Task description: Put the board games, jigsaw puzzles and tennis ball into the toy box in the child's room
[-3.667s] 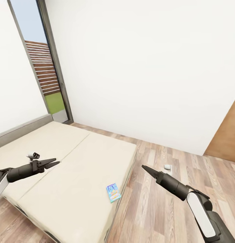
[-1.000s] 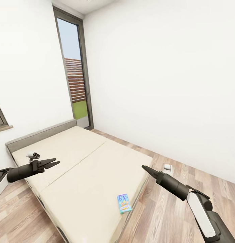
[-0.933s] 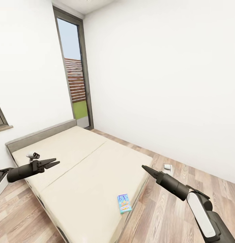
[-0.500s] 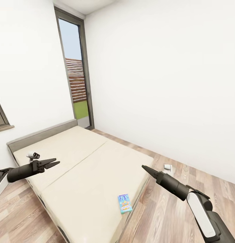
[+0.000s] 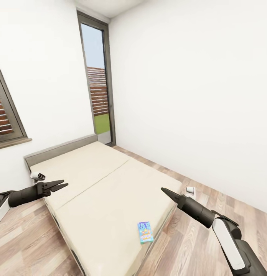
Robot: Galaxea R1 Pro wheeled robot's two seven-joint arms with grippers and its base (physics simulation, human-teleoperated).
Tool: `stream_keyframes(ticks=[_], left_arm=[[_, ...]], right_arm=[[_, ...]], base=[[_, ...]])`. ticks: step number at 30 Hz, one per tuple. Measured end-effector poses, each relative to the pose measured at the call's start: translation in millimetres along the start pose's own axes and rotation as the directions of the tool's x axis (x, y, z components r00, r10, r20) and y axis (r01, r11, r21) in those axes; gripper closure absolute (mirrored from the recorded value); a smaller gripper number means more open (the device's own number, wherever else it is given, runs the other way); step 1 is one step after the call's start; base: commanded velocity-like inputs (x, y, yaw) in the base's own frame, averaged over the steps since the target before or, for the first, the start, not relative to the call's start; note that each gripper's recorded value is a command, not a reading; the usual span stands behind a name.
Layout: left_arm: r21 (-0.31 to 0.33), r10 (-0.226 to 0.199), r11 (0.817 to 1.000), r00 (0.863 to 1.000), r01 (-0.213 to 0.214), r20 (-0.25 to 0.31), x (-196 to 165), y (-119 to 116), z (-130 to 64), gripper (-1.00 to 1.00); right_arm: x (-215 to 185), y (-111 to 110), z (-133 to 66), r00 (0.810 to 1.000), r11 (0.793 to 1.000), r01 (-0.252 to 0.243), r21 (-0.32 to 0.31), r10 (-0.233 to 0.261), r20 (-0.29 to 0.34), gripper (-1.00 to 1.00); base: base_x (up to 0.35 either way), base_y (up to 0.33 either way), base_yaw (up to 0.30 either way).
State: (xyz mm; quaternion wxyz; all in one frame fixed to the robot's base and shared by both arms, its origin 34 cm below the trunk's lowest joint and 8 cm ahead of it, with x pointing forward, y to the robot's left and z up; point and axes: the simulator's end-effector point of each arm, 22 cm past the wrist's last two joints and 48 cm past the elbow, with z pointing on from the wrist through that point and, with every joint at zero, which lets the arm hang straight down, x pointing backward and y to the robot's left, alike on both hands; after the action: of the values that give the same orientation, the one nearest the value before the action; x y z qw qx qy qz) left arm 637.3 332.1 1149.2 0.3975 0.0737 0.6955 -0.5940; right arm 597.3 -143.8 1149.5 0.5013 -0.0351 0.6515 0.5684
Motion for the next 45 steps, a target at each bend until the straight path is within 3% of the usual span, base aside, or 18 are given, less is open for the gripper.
stream_keyframes(ticks=[45], left_arm=[[0.009,-0.004,1.0,1.0,0.004,0.0,1.9,-0.6,4.8,-1.0]], right_arm=[[0.1,-0.4,0.0,1.0,1.0,0.0,0.002,0.0,0.0,-1.0]], base=[[0.016,-0.005,0.005]])
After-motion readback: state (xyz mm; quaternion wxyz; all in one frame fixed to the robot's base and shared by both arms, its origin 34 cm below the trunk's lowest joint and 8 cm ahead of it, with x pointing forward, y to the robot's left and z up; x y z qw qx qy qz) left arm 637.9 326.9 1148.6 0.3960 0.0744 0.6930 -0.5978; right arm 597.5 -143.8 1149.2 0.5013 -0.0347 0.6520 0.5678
